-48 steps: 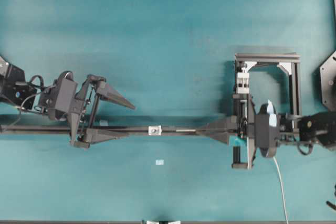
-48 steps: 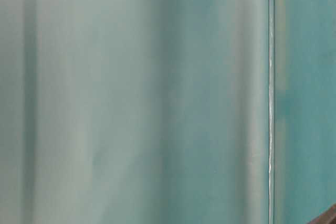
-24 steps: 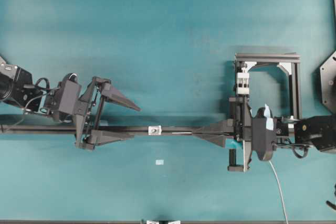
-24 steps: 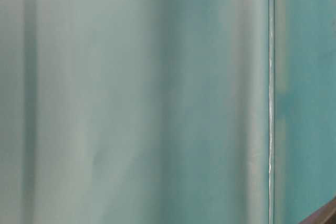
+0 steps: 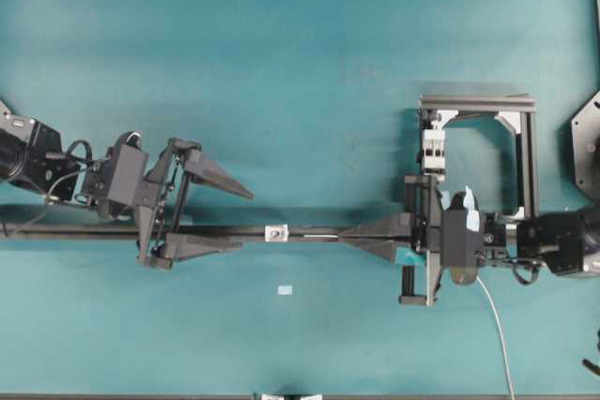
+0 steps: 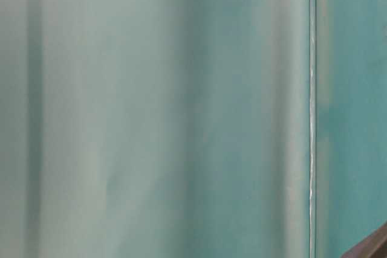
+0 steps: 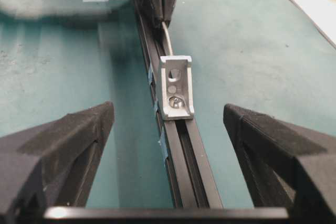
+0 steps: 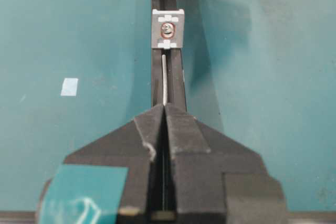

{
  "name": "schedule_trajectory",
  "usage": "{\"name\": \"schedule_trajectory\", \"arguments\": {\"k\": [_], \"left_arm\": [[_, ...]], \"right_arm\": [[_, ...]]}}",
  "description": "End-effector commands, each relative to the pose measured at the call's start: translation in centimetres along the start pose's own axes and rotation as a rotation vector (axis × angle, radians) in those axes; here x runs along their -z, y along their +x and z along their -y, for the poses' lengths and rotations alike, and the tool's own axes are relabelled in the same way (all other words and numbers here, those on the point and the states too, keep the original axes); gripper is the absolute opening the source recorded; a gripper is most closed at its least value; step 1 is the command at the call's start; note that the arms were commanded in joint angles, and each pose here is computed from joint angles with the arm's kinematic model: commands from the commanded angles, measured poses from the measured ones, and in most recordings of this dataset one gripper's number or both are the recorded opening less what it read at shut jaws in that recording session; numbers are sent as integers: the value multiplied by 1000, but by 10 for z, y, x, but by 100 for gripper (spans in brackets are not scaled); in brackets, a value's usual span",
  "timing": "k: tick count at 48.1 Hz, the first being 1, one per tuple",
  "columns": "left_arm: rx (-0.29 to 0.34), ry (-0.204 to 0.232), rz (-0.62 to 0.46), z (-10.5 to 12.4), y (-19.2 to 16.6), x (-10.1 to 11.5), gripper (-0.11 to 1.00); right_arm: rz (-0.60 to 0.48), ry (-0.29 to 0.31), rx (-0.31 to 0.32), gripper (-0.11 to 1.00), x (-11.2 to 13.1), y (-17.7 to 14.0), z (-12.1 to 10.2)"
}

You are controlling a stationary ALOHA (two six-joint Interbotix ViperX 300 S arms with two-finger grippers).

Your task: Insert the wire through the hole in the metal fitting marked with a red label. (retake)

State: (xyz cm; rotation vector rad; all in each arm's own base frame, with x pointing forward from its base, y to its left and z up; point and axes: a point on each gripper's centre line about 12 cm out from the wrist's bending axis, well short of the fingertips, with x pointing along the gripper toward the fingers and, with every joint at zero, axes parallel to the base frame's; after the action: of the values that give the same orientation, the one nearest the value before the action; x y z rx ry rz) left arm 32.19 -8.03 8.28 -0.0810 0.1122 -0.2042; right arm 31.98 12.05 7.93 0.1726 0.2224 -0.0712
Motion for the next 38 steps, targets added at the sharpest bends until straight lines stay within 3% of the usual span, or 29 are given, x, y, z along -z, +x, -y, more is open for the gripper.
{"name": "schedule_trajectory", "arguments": {"k": [1,38], "left_arm": [[2,-1,26,1,1,-6,57],[5,-8,32,2,5,-8,57]], "right_arm": [[31,13,-10,2,-8,0,-4],[32,21,-6,2,-6,2,-4]]}}
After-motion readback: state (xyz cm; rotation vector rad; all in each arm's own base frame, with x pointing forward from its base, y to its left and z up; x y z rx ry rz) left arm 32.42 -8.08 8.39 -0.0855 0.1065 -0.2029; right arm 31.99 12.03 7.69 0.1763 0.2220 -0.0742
